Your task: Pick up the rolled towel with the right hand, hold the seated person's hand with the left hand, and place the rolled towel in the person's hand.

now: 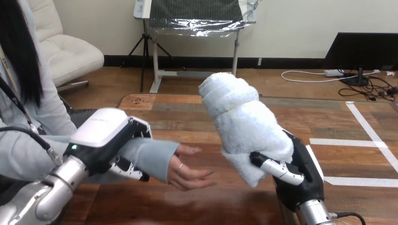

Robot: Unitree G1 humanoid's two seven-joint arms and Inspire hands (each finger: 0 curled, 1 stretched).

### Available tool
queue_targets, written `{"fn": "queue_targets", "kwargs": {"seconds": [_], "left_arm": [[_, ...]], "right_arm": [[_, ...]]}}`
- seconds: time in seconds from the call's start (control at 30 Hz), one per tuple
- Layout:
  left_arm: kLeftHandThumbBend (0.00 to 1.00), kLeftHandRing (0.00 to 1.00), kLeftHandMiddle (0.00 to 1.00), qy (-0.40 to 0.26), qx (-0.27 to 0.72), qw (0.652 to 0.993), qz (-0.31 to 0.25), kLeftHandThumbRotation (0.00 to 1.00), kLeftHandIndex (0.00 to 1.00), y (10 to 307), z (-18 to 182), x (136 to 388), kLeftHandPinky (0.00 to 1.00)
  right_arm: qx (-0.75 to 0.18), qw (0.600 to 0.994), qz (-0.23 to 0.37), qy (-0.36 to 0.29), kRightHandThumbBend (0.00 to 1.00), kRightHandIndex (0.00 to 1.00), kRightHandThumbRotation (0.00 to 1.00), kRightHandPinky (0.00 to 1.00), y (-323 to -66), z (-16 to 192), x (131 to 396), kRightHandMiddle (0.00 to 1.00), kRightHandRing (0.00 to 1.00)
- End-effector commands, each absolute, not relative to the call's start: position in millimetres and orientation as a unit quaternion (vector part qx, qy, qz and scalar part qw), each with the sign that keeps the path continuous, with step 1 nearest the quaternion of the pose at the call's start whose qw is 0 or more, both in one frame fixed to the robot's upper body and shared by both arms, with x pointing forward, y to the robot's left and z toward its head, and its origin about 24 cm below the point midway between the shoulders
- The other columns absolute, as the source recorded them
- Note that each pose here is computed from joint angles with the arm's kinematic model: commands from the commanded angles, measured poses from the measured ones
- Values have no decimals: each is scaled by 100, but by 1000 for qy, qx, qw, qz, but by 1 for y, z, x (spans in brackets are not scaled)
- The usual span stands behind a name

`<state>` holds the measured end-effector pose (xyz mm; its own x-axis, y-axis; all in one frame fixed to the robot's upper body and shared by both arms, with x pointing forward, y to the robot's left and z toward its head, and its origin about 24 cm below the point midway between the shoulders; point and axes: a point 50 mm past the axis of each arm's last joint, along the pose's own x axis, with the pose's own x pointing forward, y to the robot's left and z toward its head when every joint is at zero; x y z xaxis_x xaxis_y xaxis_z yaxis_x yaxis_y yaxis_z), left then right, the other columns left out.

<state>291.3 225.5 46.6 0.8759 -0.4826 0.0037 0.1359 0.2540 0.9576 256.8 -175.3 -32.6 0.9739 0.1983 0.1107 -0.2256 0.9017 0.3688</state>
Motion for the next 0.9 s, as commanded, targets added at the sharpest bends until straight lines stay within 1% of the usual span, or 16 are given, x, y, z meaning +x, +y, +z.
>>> {"fn": "queue_targets", "kwargs": {"seconds": [0.0, 0.27, 0.5, 0.87], "left_arm": [[89, 36, 41, -220, 562, 780, -166, 0, 43, 215, 84, 305, 34], [90, 37, 42, -227, 562, 778, -167, 0, 44, 211, 92, 305, 35], [91, 37, 42, -248, 549, 780, -168, 0, 44, 209, 98, 305, 36], [91, 39, 42, -258, 543, 780, -171, 0, 44, 206, 105, 306, 37]], "right_arm": [[187, 969, 133, -94, 71, 34, 0, 20, -165, -7, 282, 36, 25], [186, 969, 142, -80, 69, 34, 0, 19, -161, -11, 282, 33, 23], [160, 974, 146, -68, 68, 33, 0, 19, -157, -15, 281, 31, 22], [144, 975, 160, -56, 68, 32, 0, 19, -150, -20, 279, 32, 23]]}}
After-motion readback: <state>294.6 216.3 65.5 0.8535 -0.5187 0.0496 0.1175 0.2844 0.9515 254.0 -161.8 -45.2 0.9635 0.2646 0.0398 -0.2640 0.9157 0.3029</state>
